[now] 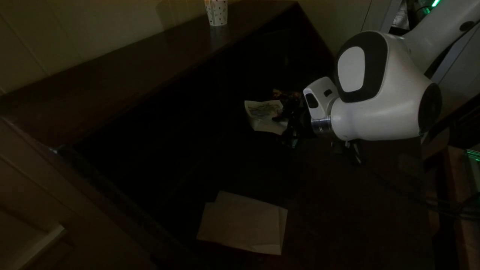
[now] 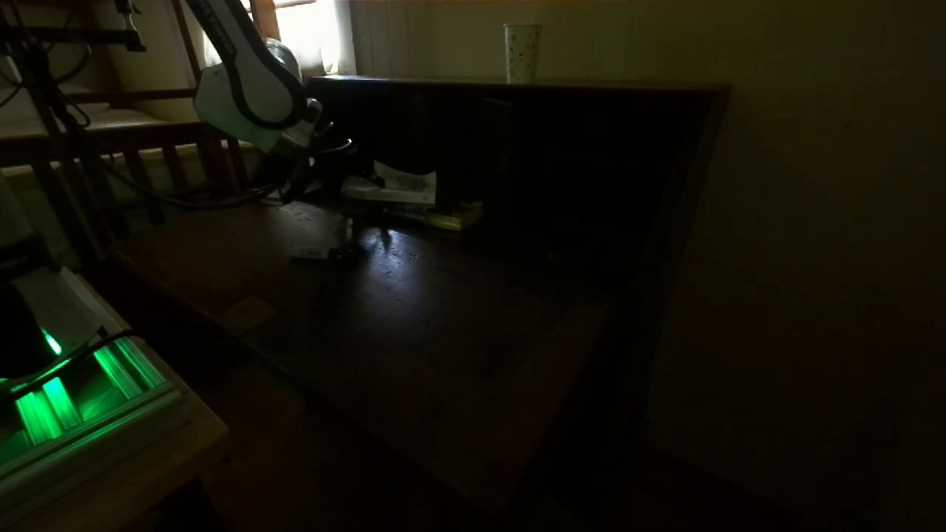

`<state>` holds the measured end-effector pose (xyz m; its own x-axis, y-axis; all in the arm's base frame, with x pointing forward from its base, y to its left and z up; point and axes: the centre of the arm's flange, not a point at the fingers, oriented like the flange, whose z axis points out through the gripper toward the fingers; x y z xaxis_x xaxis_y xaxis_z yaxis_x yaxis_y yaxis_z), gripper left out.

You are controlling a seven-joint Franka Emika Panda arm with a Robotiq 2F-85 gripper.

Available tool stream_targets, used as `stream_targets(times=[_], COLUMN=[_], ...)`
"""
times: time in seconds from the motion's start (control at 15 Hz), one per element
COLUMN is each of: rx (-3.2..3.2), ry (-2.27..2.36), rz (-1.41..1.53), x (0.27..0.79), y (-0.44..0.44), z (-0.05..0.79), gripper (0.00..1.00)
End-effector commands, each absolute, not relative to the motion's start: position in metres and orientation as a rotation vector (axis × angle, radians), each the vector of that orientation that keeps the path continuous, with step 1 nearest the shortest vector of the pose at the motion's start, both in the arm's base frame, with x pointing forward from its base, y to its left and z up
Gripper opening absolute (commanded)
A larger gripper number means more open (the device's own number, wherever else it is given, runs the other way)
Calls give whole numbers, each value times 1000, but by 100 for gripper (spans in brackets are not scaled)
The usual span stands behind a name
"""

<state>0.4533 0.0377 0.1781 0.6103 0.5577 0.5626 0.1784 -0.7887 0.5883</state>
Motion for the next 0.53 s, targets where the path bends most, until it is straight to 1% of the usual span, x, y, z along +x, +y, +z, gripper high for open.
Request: stream_targets(times=[0.0, 0.47], rx=[2453, 2429], ry=[489, 419], rz=[1131, 1300], x=[429, 400], y=[0, 1], z=[139, 154], gripper=[15, 15])
